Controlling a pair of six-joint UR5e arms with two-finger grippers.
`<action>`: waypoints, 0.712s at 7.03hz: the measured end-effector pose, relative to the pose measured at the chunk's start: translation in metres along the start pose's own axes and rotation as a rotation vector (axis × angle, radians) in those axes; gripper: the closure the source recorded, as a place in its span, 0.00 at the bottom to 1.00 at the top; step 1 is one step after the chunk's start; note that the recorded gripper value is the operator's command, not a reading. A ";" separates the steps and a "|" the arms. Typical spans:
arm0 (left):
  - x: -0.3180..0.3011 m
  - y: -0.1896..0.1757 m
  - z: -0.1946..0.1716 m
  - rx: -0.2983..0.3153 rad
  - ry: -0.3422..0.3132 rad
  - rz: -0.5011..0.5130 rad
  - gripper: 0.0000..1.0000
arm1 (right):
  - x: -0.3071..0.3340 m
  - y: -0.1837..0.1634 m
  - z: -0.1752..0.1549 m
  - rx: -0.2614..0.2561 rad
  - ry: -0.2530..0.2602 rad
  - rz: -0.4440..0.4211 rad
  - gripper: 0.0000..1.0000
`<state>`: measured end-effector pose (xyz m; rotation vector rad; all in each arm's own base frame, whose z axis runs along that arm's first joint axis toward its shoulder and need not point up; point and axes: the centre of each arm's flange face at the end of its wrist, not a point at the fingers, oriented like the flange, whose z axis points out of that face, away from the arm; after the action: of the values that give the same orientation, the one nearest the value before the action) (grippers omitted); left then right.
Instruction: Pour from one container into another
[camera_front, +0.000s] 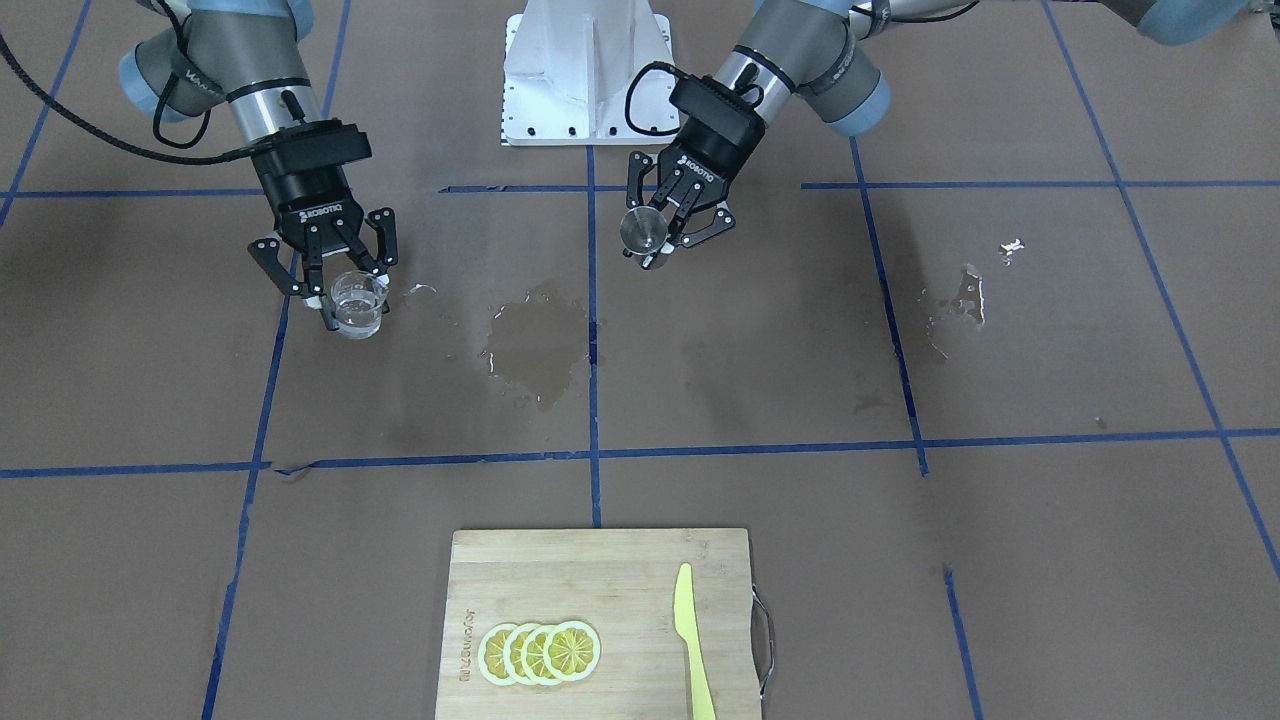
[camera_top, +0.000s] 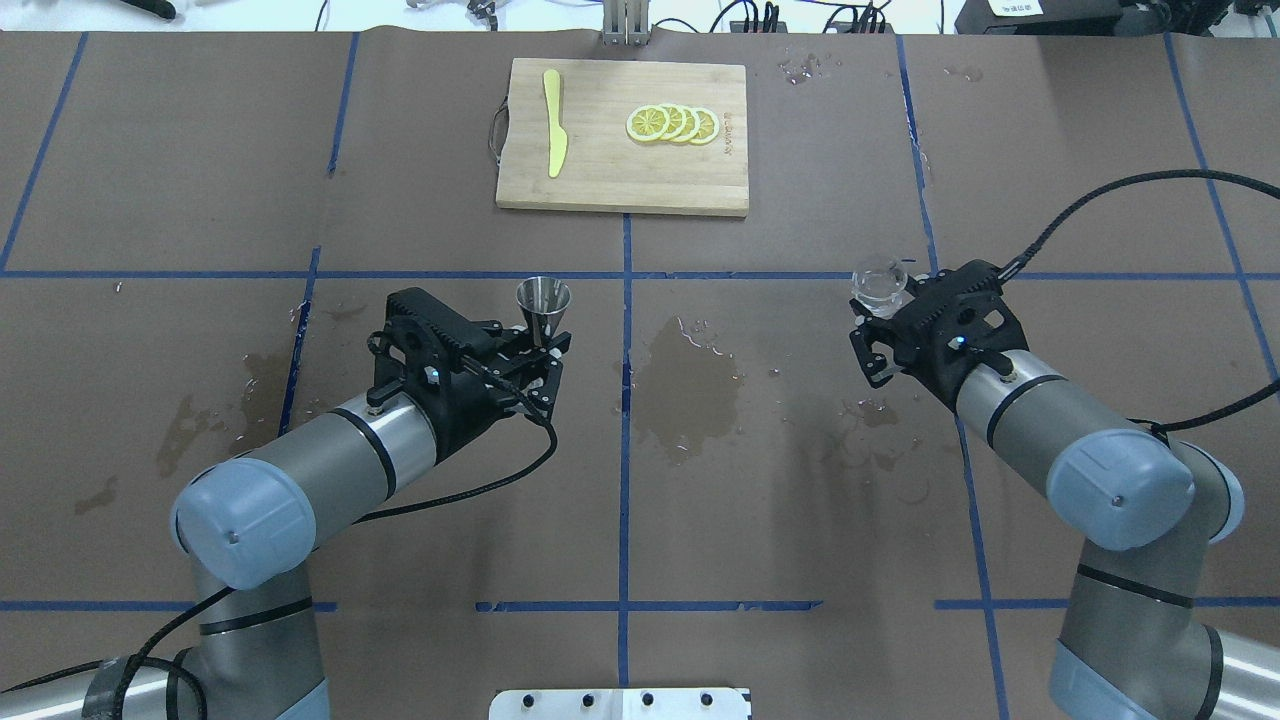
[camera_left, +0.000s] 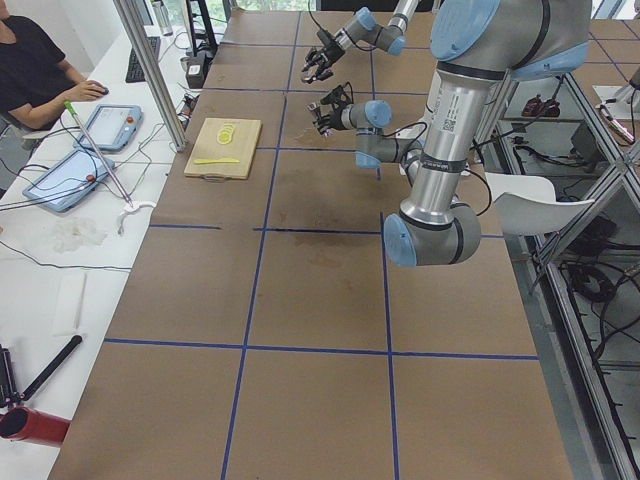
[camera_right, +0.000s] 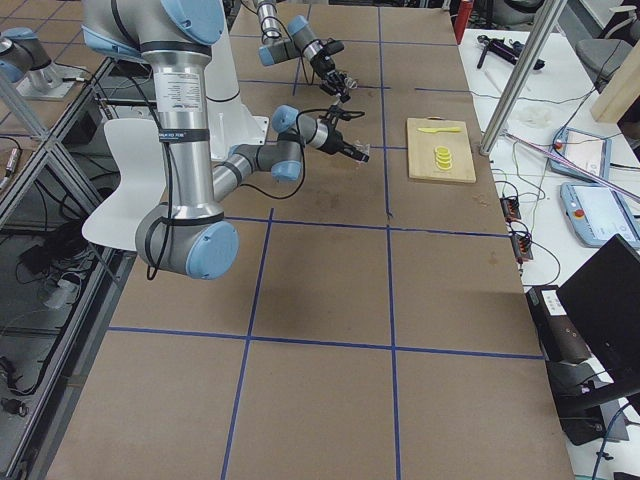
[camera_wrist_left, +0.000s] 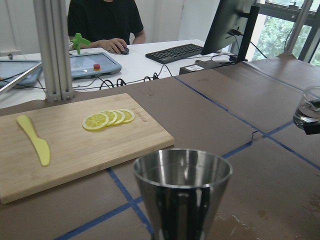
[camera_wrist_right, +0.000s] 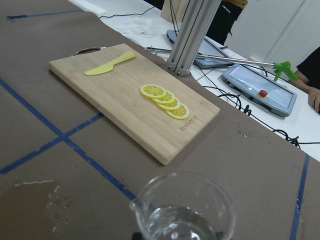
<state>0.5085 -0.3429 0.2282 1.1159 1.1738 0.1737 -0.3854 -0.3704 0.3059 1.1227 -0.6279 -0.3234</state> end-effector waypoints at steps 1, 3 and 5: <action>0.001 0.007 0.008 -0.008 0.024 0.014 1.00 | -0.007 -0.024 -0.013 -0.024 -0.021 -0.030 1.00; -0.002 0.019 0.018 -0.023 0.036 0.058 1.00 | -0.021 -0.053 -0.020 -0.065 -0.028 -0.092 1.00; -0.003 0.026 0.025 -0.008 0.069 0.098 1.00 | -0.041 -0.079 -0.018 -0.102 -0.028 -0.211 1.00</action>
<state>0.5377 -0.3467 0.2484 1.1687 1.1788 0.2945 -0.4015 -0.3671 0.2167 1.0898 -0.5123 -0.5465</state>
